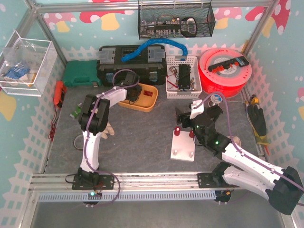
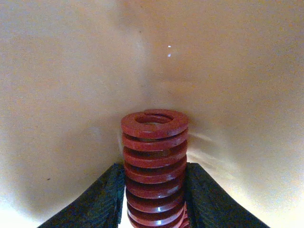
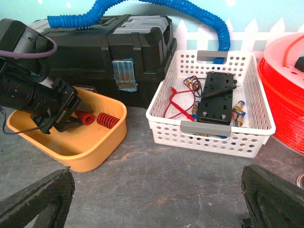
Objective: Install the large spring
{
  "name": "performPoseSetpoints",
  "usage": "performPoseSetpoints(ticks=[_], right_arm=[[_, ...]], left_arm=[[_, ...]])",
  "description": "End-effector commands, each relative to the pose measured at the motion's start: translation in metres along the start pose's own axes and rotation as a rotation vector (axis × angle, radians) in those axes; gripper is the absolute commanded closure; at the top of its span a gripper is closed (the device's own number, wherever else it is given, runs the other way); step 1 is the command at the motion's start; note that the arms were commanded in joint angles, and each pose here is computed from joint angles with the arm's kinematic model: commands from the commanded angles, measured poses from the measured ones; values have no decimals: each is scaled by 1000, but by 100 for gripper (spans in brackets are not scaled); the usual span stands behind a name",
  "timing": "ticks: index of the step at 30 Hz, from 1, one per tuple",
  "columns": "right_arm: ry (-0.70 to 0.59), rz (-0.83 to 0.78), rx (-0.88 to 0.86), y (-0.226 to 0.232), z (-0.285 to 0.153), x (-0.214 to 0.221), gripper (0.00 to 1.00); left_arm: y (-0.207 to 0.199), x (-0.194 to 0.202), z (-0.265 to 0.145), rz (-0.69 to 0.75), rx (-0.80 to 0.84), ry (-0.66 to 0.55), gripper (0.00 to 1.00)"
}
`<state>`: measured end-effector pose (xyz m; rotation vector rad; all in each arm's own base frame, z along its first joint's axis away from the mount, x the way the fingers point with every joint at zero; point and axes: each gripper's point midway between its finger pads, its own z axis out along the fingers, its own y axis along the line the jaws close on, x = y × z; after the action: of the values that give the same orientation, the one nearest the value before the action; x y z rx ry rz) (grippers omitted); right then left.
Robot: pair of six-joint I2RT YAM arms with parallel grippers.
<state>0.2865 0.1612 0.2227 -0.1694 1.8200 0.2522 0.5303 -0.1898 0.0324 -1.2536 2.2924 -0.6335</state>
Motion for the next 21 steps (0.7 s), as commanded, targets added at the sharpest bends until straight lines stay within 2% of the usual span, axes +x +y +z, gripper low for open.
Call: performPoseSetpoints(ticks=[1,6,15,21], right_arm=[[-17,-6,16,-3,-2,-2,5],[-26,-3,19,-4,-4,-3,5],[-30,0,18,-5,-5,-4,5],[-39,4,19,-6,-7,-6,5]], left_arm=[[69,7,17,2,-235,16,62],[82,9,19,-8,-267,19,63],[91,15,27,-9,-286,43,57],[86,12,23,-7,-275,35,66]])
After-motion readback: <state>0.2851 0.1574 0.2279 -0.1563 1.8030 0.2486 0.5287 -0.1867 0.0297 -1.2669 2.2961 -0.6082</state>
